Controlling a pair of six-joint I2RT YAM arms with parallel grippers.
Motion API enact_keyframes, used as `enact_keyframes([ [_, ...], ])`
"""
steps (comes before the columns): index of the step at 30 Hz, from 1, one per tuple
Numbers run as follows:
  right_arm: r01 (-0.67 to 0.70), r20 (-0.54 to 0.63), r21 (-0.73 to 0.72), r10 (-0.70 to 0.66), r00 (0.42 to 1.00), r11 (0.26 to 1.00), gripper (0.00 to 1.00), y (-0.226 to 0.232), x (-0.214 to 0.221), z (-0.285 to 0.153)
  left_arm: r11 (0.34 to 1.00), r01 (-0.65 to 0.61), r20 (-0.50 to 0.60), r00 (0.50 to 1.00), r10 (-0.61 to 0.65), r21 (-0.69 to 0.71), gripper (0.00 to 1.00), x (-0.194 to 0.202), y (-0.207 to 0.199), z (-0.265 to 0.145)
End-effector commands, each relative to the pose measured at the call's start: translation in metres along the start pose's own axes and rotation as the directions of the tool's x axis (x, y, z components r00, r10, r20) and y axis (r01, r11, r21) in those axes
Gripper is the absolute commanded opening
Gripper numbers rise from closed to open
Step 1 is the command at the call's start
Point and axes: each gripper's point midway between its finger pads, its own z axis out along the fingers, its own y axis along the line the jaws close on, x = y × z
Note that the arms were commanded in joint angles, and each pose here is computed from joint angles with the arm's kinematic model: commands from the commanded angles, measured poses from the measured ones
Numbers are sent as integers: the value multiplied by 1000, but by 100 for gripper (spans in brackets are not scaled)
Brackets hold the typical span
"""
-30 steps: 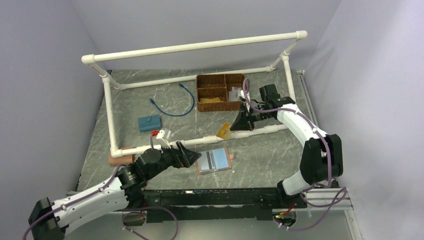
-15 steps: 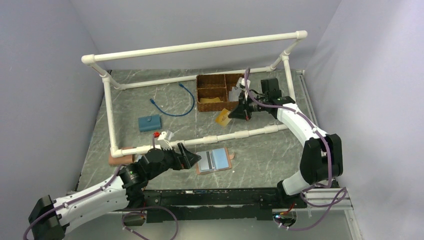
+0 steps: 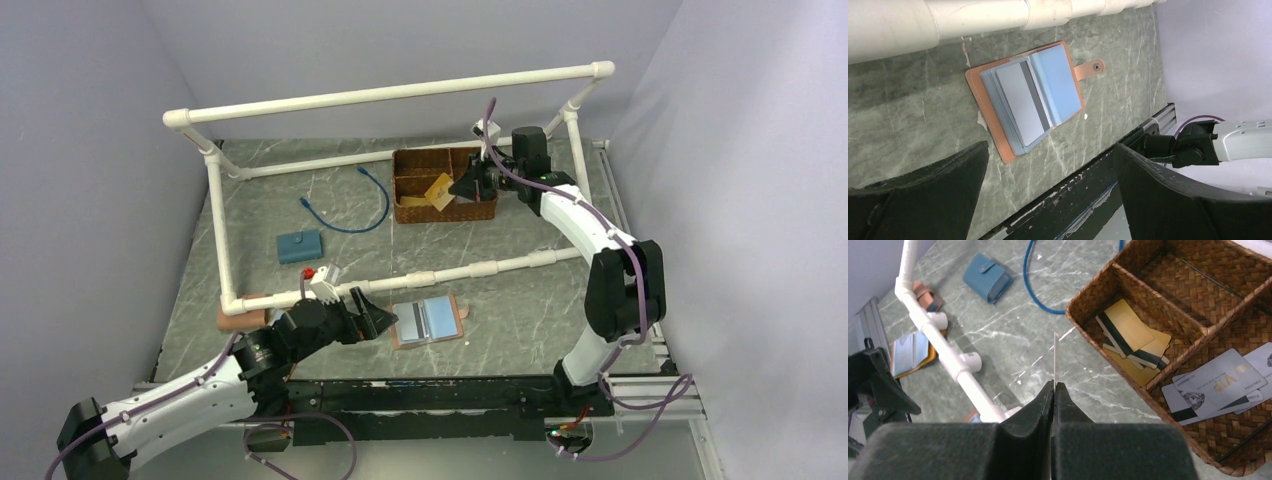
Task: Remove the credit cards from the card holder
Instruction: Place the credit card in the storage box.
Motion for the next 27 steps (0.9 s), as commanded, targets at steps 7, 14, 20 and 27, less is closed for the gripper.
enact_keyframes([
  [7,-14,105,106,3,994,994,0,-19,-47,23,997,45,5,999,-45,-63,99,-2,7,1],
  [14,-21,82,142,10,997,990,0,-22,-43,45,996,51,6,999,-51,-73,99,-1,10,2],
  [20,-34,75,191,20,997,981,0,-29,-41,58,995,56,6,998,-55,-84,99,1,14,2],
  [27,-57,76,230,41,996,971,0,-34,-40,70,994,57,6,998,-57,-91,100,1,16,2],
])
